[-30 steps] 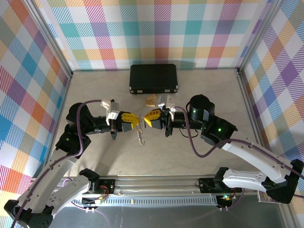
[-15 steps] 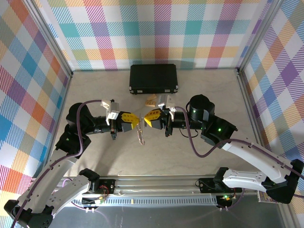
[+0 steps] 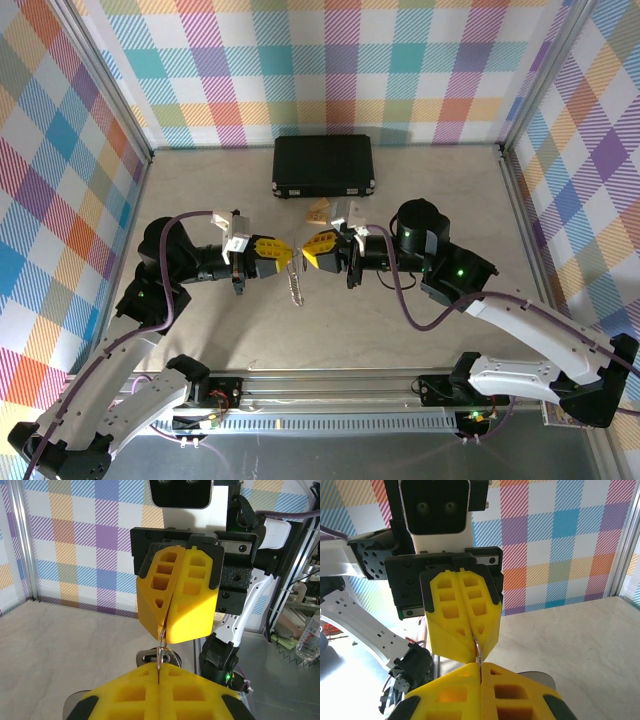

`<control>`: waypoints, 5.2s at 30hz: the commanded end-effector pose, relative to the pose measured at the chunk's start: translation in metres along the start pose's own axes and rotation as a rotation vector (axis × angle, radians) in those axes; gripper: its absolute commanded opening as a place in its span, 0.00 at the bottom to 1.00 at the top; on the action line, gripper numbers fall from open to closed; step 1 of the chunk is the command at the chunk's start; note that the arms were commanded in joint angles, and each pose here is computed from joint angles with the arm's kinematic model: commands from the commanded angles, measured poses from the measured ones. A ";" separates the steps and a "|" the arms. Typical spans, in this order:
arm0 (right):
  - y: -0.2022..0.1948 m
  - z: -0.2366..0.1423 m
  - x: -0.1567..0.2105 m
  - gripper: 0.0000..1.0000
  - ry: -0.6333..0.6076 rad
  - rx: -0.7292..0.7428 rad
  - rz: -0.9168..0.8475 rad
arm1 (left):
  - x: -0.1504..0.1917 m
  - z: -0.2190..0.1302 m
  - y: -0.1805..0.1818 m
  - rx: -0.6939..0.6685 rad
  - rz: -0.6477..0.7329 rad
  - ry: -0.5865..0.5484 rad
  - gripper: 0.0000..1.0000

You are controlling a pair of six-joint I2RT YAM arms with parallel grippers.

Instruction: Put the keys on the keyring

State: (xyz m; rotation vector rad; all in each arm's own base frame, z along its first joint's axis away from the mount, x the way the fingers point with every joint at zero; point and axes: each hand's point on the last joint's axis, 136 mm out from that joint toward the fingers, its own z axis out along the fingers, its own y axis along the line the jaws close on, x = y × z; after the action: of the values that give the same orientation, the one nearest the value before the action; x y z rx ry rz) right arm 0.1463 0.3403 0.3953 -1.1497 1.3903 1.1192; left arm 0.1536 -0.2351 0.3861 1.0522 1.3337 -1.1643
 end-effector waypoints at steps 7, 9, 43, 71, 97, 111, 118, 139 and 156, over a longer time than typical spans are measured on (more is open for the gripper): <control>0.007 0.001 -0.019 0.00 -0.051 -0.044 -0.039 | -0.010 -0.002 -0.013 0.044 0.030 -0.025 0.00; 0.008 0.000 -0.020 0.00 -0.051 -0.045 -0.039 | -0.009 -0.001 -0.011 0.043 0.028 -0.023 0.00; 0.024 0.001 -0.004 0.00 0.039 -0.138 -0.078 | -0.015 0.000 -0.009 0.037 0.012 -0.030 0.00; 0.012 -0.010 -0.010 0.25 -0.003 -0.025 -0.089 | -0.024 -0.003 -0.009 0.019 0.016 -0.096 0.00; 0.005 -0.006 -0.048 0.40 -0.019 -0.107 0.118 | -0.057 -0.007 -0.019 0.044 0.003 -0.343 0.00; 0.006 -0.008 -0.041 0.28 -0.012 -0.108 0.100 | -0.057 -0.001 -0.020 0.081 -0.012 -0.322 0.00; 0.002 -0.019 -0.046 0.40 -0.048 -0.046 0.087 | -0.053 0.000 -0.026 0.118 -0.022 -0.298 0.00; 0.003 -0.009 -0.027 0.42 0.027 -0.107 0.148 | -0.054 -0.001 -0.034 0.152 -0.025 -0.280 0.00; 0.006 -0.002 -0.024 0.34 0.029 -0.153 0.151 | -0.052 0.001 -0.032 0.152 -0.033 -0.274 0.00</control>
State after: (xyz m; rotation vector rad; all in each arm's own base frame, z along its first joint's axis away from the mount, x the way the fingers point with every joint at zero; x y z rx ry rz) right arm 0.1426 0.3394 0.4129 -1.1801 1.4899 1.3201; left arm 0.1389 -0.2440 0.4192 0.9163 1.1520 -1.3993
